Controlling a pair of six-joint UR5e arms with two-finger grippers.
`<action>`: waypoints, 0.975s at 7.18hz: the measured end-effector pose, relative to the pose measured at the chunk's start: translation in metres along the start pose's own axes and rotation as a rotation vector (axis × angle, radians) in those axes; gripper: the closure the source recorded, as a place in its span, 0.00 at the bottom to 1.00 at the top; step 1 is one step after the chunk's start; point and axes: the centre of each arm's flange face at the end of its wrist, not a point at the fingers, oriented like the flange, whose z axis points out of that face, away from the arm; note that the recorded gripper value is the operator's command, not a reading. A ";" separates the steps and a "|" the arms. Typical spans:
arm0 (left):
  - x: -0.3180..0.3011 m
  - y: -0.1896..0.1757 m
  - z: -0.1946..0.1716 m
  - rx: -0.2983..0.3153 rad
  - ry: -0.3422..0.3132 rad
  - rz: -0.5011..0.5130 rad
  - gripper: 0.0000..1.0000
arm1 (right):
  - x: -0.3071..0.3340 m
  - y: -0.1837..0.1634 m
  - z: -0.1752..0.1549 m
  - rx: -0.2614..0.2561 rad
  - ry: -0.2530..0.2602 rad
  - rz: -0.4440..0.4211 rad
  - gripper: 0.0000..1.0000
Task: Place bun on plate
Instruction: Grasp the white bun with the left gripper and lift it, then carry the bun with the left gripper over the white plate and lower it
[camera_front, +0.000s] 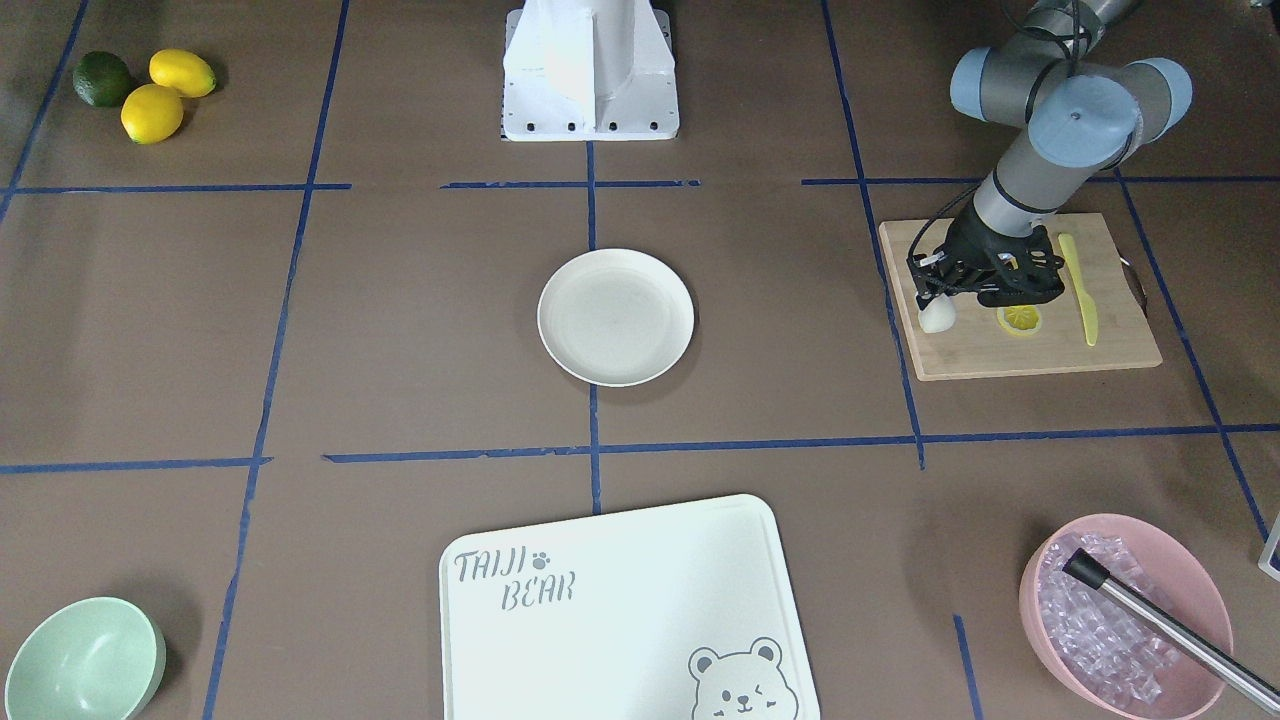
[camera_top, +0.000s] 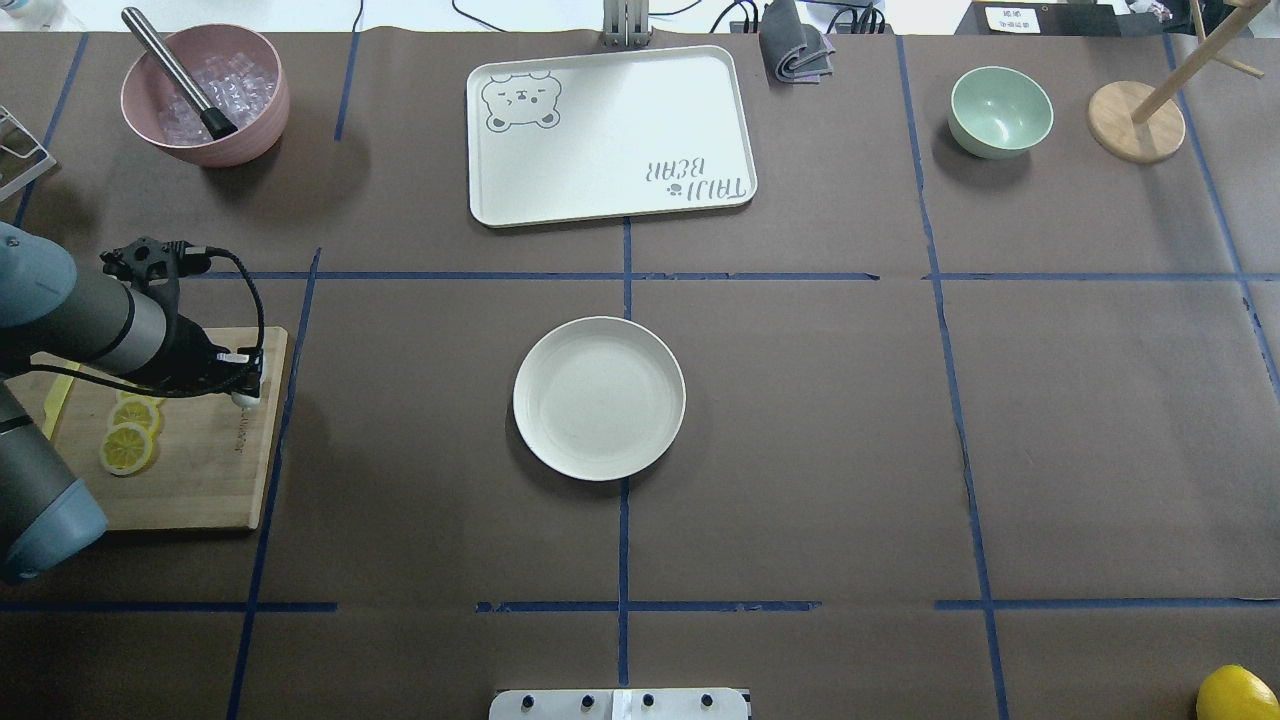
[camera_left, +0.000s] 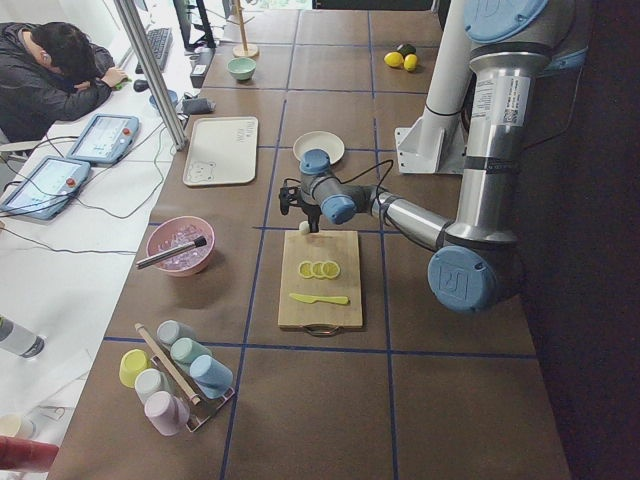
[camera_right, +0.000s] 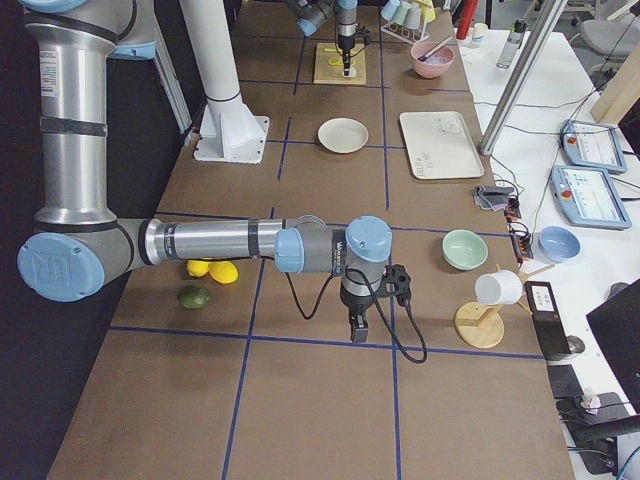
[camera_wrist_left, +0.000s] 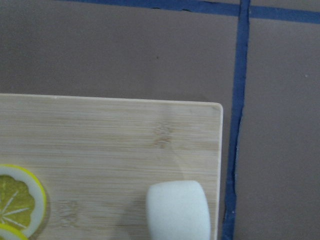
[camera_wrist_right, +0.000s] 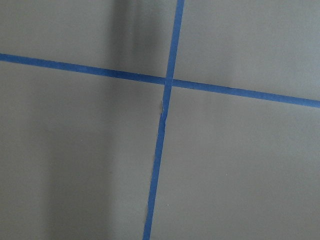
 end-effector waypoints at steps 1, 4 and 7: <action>0.033 -0.004 -0.008 0.016 0.039 -0.066 0.83 | 0.000 0.000 0.000 0.000 0.000 0.001 0.00; 0.188 0.041 0.008 0.076 0.054 -0.250 0.83 | 0.000 0.000 0.000 0.000 0.000 0.001 0.00; 0.315 0.077 -0.007 0.097 0.047 -0.415 0.80 | 0.001 0.002 0.001 -0.002 0.000 0.002 0.00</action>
